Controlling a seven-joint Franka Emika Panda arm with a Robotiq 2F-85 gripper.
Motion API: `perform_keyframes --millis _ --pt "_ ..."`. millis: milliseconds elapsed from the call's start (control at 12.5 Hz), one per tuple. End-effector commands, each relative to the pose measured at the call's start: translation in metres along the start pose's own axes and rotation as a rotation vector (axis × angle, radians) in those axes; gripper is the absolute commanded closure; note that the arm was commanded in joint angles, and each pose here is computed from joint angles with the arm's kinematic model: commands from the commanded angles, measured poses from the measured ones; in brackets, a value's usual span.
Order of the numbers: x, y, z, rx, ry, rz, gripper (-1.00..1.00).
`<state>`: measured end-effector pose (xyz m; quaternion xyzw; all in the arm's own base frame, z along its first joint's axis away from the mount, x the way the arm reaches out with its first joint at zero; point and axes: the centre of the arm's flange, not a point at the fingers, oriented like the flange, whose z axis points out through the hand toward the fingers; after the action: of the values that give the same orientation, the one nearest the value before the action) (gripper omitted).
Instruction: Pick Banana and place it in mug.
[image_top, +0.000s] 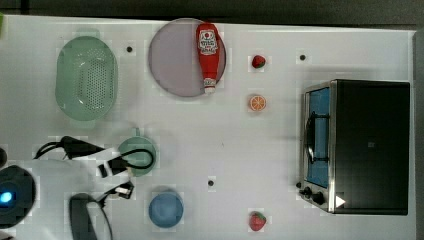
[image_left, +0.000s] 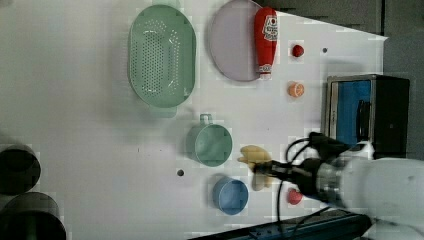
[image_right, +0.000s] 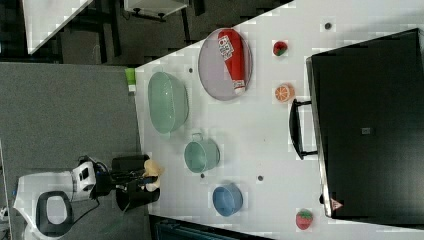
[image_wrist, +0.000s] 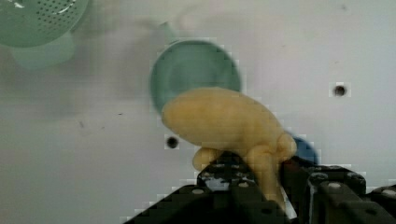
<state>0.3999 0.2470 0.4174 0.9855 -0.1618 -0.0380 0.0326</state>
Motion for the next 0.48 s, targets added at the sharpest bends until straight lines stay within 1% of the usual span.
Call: perform_keyframes --millis 80,400,480 --pt "0.02 -0.007 0.023 0.056 -0.023 0.221 0.45" --pt "0.031 -0.018 0.086 0.116 -0.028 0.223 0.45" --pt "0.033 -0.017 0.097 0.122 -0.032 0.228 0.37"
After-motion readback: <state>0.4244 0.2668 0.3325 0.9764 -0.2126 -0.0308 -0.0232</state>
